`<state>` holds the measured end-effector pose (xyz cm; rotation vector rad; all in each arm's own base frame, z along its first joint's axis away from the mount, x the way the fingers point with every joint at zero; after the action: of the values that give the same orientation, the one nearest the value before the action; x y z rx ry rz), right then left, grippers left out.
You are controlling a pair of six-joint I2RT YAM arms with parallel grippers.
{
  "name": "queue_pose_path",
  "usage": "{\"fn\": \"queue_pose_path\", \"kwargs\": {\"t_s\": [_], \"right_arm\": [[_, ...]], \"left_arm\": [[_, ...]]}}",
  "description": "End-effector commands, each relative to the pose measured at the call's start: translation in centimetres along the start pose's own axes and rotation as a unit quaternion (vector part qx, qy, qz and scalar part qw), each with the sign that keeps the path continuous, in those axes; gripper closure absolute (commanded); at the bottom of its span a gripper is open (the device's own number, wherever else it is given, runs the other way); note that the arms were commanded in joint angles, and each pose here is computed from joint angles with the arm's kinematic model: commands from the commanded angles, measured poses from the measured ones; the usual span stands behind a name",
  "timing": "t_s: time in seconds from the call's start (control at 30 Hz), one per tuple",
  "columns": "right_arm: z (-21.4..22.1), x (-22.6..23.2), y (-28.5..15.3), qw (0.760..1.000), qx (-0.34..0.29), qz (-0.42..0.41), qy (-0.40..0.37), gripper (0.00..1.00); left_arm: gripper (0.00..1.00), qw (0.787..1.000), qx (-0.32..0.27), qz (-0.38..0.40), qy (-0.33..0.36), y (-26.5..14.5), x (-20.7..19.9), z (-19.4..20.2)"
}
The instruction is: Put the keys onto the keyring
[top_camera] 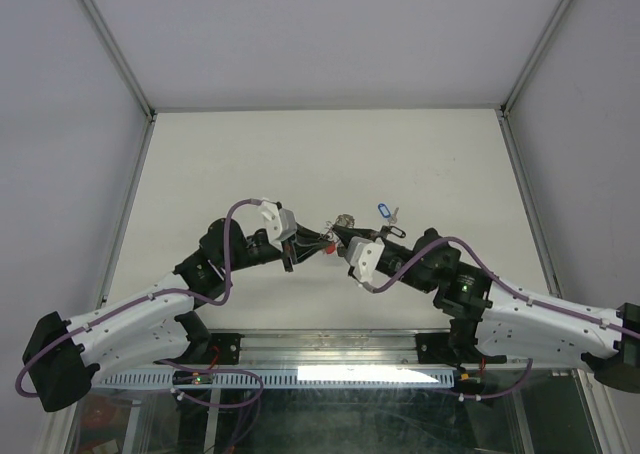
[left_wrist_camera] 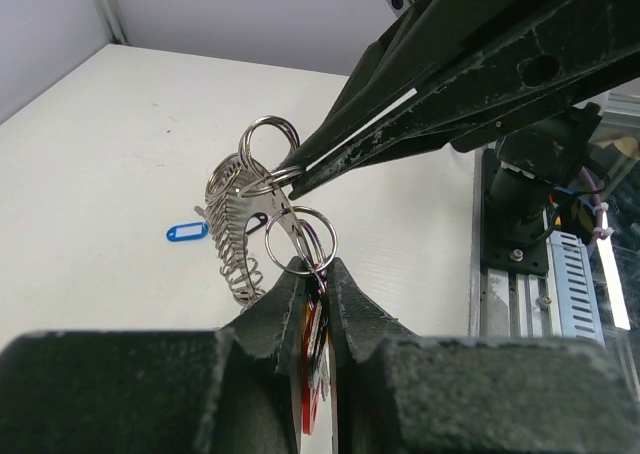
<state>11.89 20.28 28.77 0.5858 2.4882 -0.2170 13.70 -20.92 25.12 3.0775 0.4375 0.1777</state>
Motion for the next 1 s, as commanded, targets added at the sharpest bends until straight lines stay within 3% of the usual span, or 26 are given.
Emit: {"fn": "queue_pose_path", "kwargs": {"t_s": [0.0,0.37,0.57,0.83,0.97], "right_arm": [[-1.5,-0.6,-0.2,0.992,-0.072,0.06,0.086,1.0],[-1.8,-0.1,-0.3,0.97,-0.145,0.088,0.174,1.0],[-1.8,0.0,-0.1,0.966,-0.167,0.091,0.175,1.0],[-2.1,0.0,-0.5,0.963,-0.2,0.087,0.159,1.0],[-2.3,0.0,-0.8,0.96,-0.213,0.082,0.161,1.0]], "left_arm": [[1.0,0.996,-0.076,0.006,0.045,0.0,0.2,-3.5],[1.0,0.992,-0.111,0.028,0.059,-0.6,-0.4,-4.0],[1.0,0.989,-0.12,0.049,0.067,-0.6,-0.7,-4.4],[0.75,0.987,-0.129,0.06,0.07,-0.7,-0.9,-4.9],[0.69,0.985,-0.142,0.063,0.074,-0.9,-1.0,-5.3]]}}
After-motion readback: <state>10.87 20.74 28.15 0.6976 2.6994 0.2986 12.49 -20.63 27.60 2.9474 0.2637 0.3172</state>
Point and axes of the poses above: each gripper's point midway between its finger pads, its own y axis out along the fingers, its own x axis along the line the jaws close on, z = x × y, the point moved 10 cm from there along -y, back along the fingers, and after that the axes turned 6 degrees about y, right-handed, at the moved point
